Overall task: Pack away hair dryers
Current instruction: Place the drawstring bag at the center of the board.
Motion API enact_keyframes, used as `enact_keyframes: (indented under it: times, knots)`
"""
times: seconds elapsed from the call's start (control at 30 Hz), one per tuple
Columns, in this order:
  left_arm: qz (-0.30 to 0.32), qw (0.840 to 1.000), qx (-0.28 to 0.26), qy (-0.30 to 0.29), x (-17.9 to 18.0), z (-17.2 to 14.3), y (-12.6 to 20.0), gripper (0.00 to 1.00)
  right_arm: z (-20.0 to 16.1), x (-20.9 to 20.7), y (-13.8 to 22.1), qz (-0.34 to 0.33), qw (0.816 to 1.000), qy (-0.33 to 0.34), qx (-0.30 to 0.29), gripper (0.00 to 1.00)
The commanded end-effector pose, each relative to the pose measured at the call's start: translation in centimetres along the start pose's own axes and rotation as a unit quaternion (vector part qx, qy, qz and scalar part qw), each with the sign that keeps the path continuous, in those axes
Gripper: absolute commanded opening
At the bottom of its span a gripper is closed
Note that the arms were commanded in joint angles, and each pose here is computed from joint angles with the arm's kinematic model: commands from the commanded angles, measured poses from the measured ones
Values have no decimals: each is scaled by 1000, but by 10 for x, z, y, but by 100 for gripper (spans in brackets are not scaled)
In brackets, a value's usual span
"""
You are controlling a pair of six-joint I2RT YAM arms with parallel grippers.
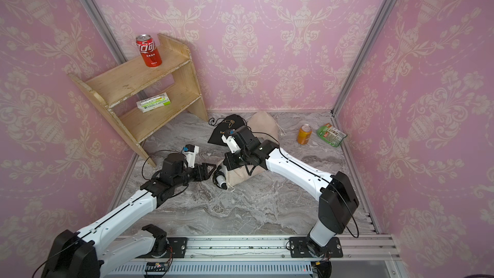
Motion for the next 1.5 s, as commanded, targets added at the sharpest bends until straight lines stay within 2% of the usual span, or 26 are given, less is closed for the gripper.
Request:
enact_keyframes:
  times: [0.0,0.4,0.53,0.6,0.7,0.93,1.23,1.47]
  knots:
    - [-30,998,-19,-42,-7,1,1,73,10,22,20,54,998,18,-25,2]
    - [-67,994,-32,-82,-17,3,-21,70,7,34,32,85,996,34,-16,2]
    - [-62,994,-26,-81,-14,4,-32,53,7,35,35,86,995,37,-17,2]
    - [-55,995,-25,-81,-12,7,-35,39,8,34,38,83,996,39,-18,2]
    - [-45,996,-26,-79,-13,14,-33,23,9,28,40,67,997,36,-22,2]
    - [-46,994,-46,-83,-27,38,-10,1,10,4,39,21,999,13,-34,2]
    - [-76,994,-42,-71,-47,51,15,0,10,-37,38,-77,996,-29,-43,2]
    - [-124,989,-57,-46,-69,65,34,0,2,-76,32,-181,982,-34,-29,1]
Point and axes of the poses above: each gripper's point midway between its finger pads, its own y axis back along the fingers, its own x axis along the line the jaws close on, z = x × y, the point moved 3 cm from there along y, back along the fingers, and after that the axes turned 11 degrees about -y, right-handed, at the moved point
